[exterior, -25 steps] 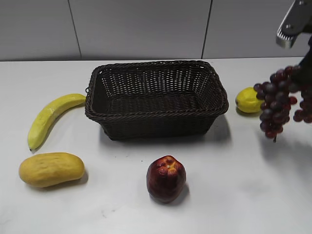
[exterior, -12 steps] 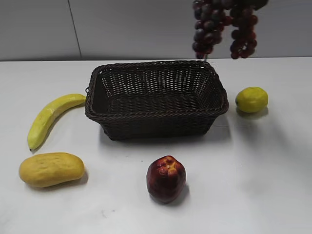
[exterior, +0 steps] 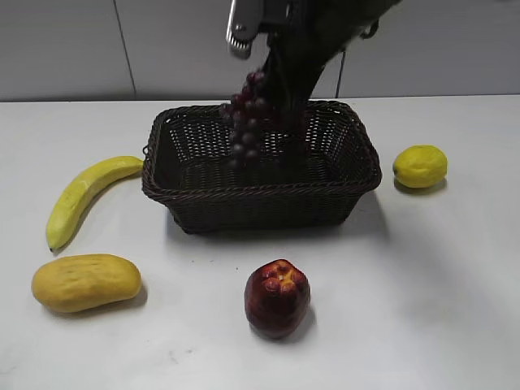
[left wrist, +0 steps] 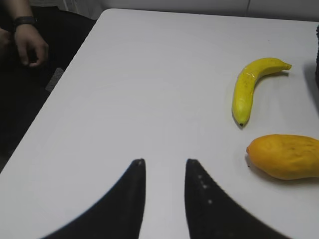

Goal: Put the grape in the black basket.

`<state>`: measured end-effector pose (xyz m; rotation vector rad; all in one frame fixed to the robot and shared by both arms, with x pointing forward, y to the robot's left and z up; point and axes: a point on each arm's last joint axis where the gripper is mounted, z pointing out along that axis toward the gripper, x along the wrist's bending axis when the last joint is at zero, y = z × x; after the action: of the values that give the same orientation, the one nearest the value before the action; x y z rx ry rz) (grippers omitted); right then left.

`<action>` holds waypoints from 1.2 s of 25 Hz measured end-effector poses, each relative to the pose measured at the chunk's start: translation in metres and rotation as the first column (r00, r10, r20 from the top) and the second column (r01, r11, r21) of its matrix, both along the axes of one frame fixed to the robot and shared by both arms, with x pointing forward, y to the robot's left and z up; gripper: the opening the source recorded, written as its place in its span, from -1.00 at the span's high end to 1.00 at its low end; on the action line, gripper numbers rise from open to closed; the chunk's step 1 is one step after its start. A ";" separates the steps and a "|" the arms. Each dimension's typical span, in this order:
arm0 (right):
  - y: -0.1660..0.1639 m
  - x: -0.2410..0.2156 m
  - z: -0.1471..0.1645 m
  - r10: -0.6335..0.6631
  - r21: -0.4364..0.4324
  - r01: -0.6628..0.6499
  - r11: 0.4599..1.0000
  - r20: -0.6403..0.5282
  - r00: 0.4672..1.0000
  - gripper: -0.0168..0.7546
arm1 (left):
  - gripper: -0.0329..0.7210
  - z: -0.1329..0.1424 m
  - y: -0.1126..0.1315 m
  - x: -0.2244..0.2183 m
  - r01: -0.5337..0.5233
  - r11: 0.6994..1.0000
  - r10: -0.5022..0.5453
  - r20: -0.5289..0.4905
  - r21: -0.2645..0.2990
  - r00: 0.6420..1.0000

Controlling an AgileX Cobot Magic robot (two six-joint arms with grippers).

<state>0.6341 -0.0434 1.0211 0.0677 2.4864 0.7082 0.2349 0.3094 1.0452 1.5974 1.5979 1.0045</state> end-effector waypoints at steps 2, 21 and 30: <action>0.005 0.004 -0.020 0.003 -0.017 -0.004 1.000 -0.023 1.000 0.62 | 0.34 0.000 0.000 0.000 0.000 1.000 0.000 0.000 0.000 1.000; -0.010 0.011 0.004 -0.220 0.173 0.237 0.956 -0.111 0.969 -0.65 | 0.34 0.000 0.000 0.000 0.000 1.000 0.000 0.000 0.000 1.000; -0.138 0.033 0.044 -0.633 0.242 0.787 0.567 -0.484 0.604 -0.54 | 0.34 0.000 0.000 0.000 0.000 1.000 0.000 0.000 0.000 1.000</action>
<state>0.6673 -0.1815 1.0648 1.4331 2.2099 0.8957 0.2349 0.3094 1.0452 1.5974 1.5979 1.0045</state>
